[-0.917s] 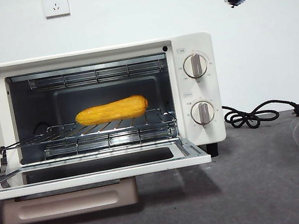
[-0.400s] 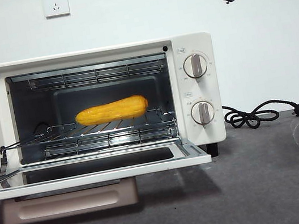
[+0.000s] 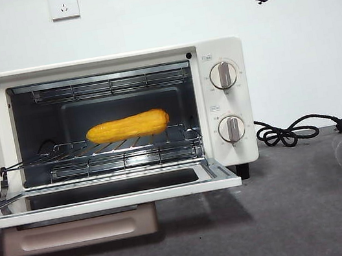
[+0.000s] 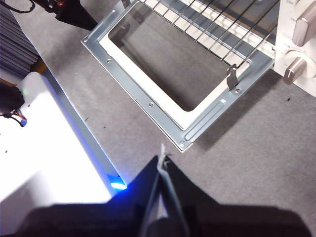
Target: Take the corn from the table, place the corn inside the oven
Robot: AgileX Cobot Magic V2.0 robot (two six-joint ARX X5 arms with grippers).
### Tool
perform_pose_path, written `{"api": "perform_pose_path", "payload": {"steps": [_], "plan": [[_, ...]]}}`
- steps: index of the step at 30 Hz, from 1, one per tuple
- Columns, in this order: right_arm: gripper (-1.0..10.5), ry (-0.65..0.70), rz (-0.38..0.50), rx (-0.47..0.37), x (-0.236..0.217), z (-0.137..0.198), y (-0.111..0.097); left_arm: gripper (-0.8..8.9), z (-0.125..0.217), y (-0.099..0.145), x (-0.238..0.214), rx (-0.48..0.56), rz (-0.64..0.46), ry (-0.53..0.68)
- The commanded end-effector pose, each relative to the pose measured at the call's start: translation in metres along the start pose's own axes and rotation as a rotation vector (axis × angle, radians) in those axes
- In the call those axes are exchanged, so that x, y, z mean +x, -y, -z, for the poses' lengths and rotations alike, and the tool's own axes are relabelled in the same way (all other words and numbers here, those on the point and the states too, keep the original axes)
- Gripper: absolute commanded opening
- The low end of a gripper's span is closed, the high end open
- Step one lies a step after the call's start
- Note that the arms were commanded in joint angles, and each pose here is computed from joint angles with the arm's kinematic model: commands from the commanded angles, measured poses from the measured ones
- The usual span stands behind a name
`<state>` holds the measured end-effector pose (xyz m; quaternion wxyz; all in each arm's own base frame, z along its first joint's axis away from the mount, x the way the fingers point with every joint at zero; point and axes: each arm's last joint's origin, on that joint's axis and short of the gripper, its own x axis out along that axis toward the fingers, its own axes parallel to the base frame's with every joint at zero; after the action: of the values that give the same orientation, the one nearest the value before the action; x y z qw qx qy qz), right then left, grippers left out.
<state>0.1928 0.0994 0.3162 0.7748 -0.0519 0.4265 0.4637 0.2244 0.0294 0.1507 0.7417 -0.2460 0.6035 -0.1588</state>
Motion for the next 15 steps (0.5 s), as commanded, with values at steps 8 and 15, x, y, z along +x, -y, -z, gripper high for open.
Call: {"api": "perform_pose_path", "payload": {"steps": [8,15], "plan": [[-0.1,0.002,-0.005,-0.007,0.001,-0.001,0.001,-0.08,0.001,-0.007,0.021,-0.037,0.014,-0.102],[-0.1,0.002,-0.005,-0.007,0.001,-0.001,0.001,-0.08,0.002,-0.004,0.025,-0.017,0.16,-0.116]]}}
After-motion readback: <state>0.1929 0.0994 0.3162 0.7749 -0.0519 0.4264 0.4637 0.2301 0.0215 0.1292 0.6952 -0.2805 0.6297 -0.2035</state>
